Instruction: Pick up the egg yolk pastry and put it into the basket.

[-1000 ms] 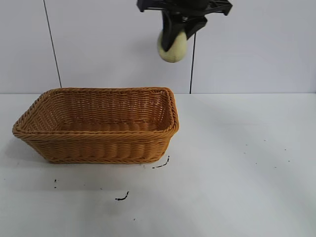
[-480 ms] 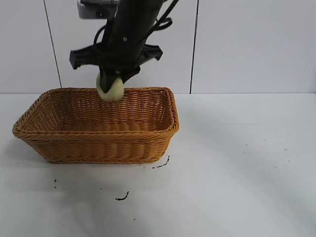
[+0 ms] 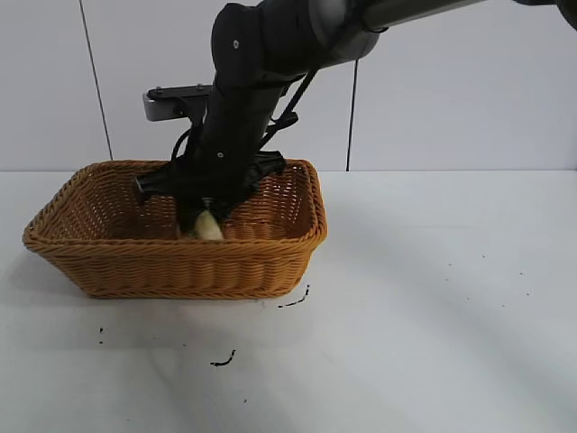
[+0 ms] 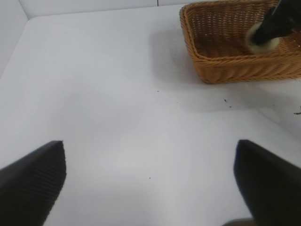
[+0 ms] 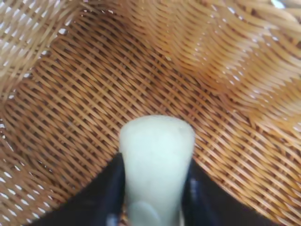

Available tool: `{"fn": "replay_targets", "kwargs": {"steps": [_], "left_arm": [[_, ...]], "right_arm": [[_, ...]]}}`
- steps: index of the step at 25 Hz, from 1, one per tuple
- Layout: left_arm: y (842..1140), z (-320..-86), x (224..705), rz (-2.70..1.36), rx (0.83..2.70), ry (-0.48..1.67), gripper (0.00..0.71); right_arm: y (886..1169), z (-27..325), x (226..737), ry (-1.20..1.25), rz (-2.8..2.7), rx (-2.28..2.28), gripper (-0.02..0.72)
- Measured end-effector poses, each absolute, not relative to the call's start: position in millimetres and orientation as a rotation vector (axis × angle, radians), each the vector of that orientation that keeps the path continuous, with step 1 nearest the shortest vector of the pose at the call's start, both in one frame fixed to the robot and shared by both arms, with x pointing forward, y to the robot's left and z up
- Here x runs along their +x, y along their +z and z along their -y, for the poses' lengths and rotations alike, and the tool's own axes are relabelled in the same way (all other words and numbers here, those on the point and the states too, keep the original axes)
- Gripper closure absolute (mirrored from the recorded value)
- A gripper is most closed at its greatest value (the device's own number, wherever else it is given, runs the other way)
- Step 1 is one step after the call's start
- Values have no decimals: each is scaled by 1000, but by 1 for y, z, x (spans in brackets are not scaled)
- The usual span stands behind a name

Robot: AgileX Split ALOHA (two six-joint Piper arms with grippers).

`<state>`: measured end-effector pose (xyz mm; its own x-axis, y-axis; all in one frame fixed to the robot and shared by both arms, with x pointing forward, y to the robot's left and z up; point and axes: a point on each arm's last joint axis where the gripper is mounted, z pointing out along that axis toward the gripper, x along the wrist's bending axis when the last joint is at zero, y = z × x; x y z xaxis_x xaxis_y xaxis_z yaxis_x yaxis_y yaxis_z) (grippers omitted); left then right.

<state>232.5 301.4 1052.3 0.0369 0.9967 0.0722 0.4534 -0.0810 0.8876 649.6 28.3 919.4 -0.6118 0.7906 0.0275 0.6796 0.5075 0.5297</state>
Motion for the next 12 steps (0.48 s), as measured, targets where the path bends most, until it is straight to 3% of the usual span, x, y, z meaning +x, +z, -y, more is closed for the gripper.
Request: {"fn": "replay_targets", "kwargs": {"steps": [2,4,12], "left_arm": [[1052,-301,233,-1495,1621,992,14],[1052,-301,233,-1495,1621,992,14],[1052,-301,233,-1495,1621,992,14]], "right_arm": [[924,-28,649,742,-2534,1255,142],[933,-27,647,747,-2529,1263,101],[1028,-25,646,908,-2425,1238,80]]}}
